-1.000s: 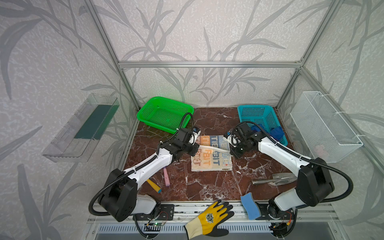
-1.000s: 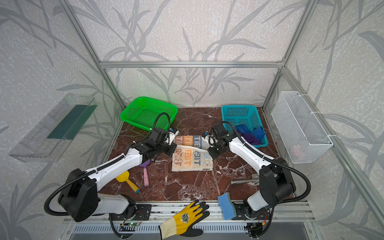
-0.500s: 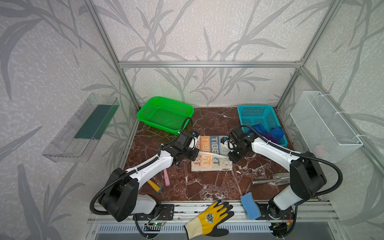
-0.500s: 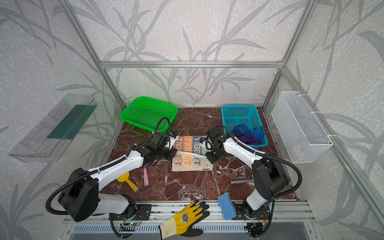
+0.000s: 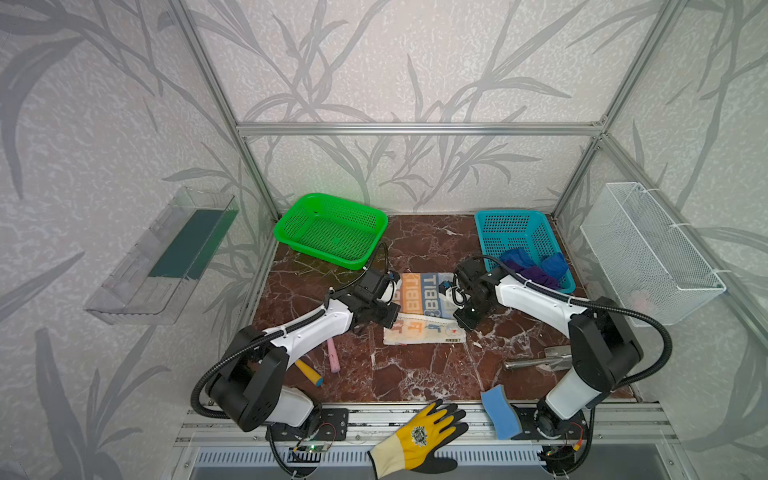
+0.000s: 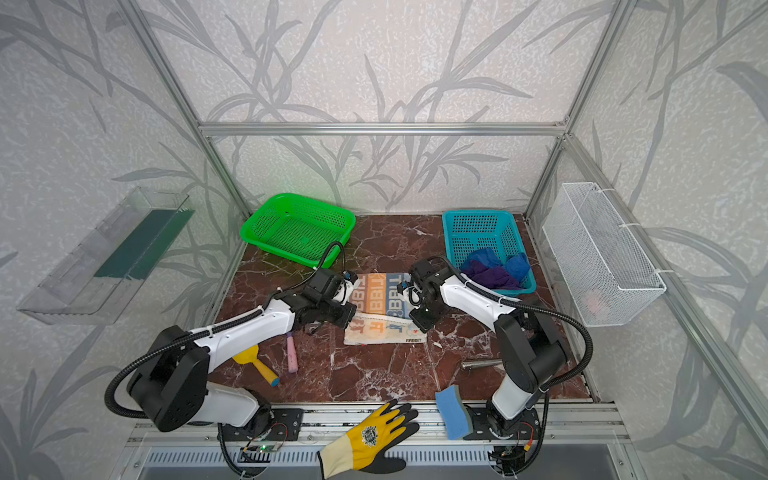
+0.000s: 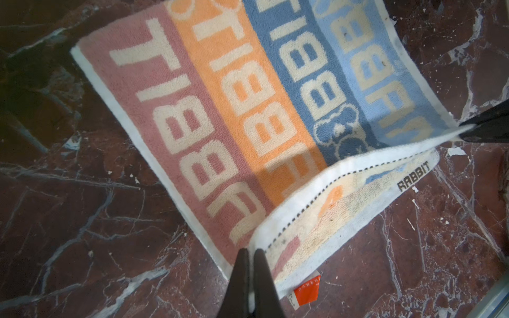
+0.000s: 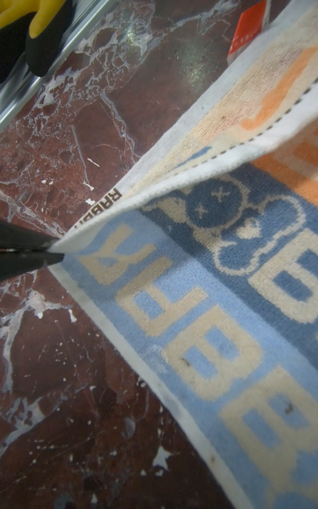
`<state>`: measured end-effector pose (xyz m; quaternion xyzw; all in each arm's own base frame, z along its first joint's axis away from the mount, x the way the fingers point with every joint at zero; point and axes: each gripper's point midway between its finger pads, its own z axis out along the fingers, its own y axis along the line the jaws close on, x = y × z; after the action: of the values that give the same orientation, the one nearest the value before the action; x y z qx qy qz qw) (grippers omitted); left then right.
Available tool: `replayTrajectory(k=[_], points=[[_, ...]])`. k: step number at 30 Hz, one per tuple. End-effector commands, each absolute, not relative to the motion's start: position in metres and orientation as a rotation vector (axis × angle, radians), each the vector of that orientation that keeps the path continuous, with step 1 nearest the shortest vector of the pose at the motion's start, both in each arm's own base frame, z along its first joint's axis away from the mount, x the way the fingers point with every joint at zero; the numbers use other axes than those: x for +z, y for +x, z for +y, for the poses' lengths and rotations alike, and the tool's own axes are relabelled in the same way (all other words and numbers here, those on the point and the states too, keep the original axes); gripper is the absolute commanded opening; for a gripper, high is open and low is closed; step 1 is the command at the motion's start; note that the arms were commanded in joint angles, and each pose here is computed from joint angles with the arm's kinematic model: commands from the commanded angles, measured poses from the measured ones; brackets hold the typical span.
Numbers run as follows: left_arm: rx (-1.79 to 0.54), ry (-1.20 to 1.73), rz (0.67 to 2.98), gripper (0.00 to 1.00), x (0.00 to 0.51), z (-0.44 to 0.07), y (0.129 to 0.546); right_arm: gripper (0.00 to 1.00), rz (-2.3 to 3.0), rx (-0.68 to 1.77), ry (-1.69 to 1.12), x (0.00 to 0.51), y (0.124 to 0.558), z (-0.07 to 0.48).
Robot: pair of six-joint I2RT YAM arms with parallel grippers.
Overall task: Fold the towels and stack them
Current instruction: 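Fold the held edge over the towel toward the far edge with both grippers, then open both grippers and raise them away from the folded towel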
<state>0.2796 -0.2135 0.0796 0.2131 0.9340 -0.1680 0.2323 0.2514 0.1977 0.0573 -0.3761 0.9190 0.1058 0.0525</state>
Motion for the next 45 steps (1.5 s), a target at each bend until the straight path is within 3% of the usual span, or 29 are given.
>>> replayTrajectory(k=[1, 11, 20, 31, 35, 37, 41, 43, 44, 45], points=[[-0.492, 0.568, 2.579, 0.0, 0.078, -0.216, 0.275, 0.01, 2.814, 0.296, -1.167, 0.058, 0.25, 0.196], [-0.563, 0.59, 2.68, 0.0, 0.054, -0.226, 0.263, 0.04, 2.861, 0.297, -1.228, 0.041, 0.242, 0.2], [-0.572, 0.584, 2.664, 0.19, 0.059, -0.222, 0.253, 0.17, 2.877, 0.289, -1.234, 0.041, 0.231, 0.198], [-0.616, 0.504, 2.632, 0.23, 0.075, -0.214, 0.229, 0.27, 2.861, 0.257, -1.12, 0.06, 0.216, 0.189], [-0.612, 0.476, 2.569, 0.25, 0.086, -0.212, 0.234, 0.29, 2.795, 0.238, -1.03, 0.077, 0.231, 0.193], [-0.596, 0.455, 2.514, 0.31, 0.091, -0.212, 0.244, 0.31, 2.751, 0.217, -0.999, 0.086, 0.244, 0.196], [-0.543, 0.432, 2.427, 0.53, 0.104, -0.212, 0.268, 0.33, 2.68, 0.149, -0.993, 0.099, 0.274, 0.203], [-0.525, 0.456, 2.407, 0.57, 0.109, -0.215, 0.279, 0.34, 2.658, 0.121, -1.011, 0.103, 0.288, 0.206], [-0.513, 0.474, 2.389, 0.63, 0.112, -0.217, 0.285, 0.34, 2.647, 0.105, -1.014, 0.105, 0.295, 0.207], [-0.5, 0.481, 2.37, 0.77, 0.115, -0.218, 0.292, 0.34, 2.641, 0.094, -1.018, 0.106, 0.303, 0.208]])
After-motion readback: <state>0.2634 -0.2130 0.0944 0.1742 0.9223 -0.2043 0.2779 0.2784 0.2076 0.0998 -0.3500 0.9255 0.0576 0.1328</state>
